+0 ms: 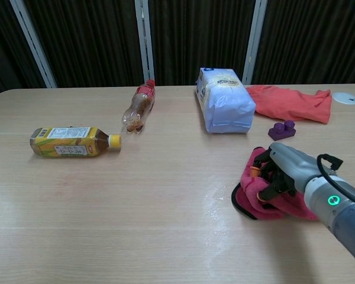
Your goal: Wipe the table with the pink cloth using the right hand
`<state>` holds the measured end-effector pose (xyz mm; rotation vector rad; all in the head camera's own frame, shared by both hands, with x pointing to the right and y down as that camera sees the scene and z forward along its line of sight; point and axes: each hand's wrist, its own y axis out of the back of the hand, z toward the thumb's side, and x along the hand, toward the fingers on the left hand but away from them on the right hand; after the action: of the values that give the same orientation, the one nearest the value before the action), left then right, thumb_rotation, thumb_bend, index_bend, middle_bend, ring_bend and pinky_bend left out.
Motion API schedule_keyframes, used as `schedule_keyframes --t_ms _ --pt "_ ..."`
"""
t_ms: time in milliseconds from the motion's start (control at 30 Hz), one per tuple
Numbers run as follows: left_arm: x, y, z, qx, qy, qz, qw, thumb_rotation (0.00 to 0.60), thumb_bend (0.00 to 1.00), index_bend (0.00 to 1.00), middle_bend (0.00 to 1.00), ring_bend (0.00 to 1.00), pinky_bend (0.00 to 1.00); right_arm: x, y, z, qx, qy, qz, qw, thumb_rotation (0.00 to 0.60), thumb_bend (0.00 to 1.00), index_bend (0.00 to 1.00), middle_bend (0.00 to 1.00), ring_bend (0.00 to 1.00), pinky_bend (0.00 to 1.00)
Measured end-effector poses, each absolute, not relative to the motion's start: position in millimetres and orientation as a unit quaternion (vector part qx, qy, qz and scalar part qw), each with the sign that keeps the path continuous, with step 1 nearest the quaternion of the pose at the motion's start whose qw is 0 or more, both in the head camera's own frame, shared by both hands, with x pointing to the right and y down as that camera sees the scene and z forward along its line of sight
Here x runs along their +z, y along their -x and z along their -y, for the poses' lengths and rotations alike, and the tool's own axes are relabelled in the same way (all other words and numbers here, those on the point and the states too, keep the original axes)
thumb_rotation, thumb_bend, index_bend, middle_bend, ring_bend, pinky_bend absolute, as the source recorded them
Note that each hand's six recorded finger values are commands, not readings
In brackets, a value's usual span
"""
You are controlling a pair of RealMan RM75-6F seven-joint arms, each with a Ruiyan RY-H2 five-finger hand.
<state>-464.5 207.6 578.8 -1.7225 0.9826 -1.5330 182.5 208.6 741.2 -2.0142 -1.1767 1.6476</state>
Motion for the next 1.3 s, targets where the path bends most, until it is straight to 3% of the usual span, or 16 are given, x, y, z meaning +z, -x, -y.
schedule_keyframes --t_ms 267,867,1067,1300 --pt "578.9 464.8 -207.7 -0.58 0.655 -0.376 0.306 0.6 0.01 0.06 0.0 0.0 0.0 740.1 -200.8 -198.3 0.588 0.677 0.407 0.172 0.6 0.5 0.78 0.68 0.62 0.78" --pt "578.8 465.0 -207.4 -0.581 0.655 -0.378 0.301 0.6 0.01 0.06 0.0 0.0 0.0 734.9 -329.1 -173.4 0.663 0.575 0.441 0.185 0.6 0.5 0.78 0.67 0.62 0.78" --pt "579.0 465.1 -207.6 -0.581 0.656 -0.38 0.298 0.6 0.01 0.06 0.0 0.0 0.0 715.8 -353.1 -148.7 0.66 0.549 0.47 0.204 0.6 0.5 0.78 0.68 0.62 0.78" --pt "578.7 464.6 -207.1 -0.579 0.655 -0.381 0.301 0.6 0.02 0.06 0.0 0.0 0.0 673.0 -365.1 -99.7 0.624 0.521 0.529 0.242 0.6 0.5 0.78 0.67 0.62 0.78"
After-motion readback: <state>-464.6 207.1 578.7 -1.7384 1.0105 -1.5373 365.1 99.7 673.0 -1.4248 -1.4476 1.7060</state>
